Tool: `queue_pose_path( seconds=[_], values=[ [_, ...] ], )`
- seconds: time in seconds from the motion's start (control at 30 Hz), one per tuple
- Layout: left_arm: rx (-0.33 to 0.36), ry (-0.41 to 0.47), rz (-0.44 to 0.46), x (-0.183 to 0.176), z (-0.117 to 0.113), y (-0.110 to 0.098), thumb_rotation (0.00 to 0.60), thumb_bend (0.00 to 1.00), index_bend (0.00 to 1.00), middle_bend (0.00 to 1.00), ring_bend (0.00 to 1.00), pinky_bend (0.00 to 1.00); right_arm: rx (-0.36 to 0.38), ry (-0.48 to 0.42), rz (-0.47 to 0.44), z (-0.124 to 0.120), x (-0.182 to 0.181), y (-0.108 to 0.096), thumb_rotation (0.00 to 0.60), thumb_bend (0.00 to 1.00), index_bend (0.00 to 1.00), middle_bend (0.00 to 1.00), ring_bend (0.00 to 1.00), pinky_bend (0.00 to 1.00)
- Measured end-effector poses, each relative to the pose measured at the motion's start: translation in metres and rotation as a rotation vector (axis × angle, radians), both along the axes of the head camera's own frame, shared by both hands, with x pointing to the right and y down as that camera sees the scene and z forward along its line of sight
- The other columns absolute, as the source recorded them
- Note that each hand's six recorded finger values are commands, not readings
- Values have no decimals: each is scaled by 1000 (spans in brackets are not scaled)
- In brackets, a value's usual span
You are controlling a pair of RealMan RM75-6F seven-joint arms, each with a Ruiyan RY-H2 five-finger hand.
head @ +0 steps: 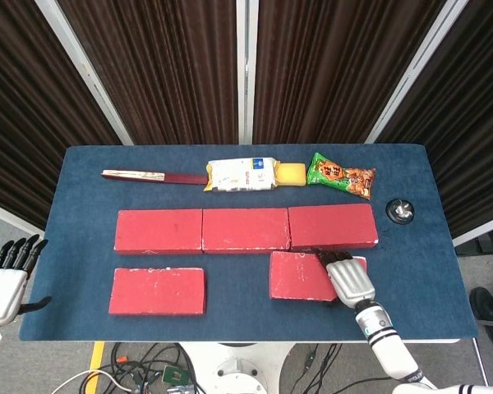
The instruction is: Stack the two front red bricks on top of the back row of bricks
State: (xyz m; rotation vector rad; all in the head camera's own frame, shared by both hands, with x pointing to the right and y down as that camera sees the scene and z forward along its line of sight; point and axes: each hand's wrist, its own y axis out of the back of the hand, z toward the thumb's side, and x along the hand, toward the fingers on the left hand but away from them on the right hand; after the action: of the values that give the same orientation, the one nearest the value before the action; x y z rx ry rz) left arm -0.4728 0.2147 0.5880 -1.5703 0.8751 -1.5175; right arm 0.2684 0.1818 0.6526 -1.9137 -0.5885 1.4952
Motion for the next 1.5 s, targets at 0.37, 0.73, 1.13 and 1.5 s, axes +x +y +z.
queue_pose_path(
  seconds=[0.37, 0.73, 1.13, 1.5],
  values=[
    [5, 4, 9, 4, -2, -2, 600, 0, 7, 4, 0, 21, 158, -13, -60, -54, -4, -68, 600, 57, 51, 370, 291, 361],
    [-10, 11, 4, 2, 3, -1, 600, 0, 7, 4, 0, 22, 96, 3, -150, -25, -34, -132, 600, 58, 58, 356, 277, 351],
    [-17, 31, -3, -1, 5, -2, 600, 0, 8, 4, 0, 21, -47, -22, -110, 21, -67, -151, 600, 58, 58, 360, 278, 350],
    [-17, 35, -9, -6, 4, -1, 600, 0, 7, 4, 0, 21, -93, -10, -123, 38, -82, -150, 600, 71, 49, 359, 277, 348]
  ],
)
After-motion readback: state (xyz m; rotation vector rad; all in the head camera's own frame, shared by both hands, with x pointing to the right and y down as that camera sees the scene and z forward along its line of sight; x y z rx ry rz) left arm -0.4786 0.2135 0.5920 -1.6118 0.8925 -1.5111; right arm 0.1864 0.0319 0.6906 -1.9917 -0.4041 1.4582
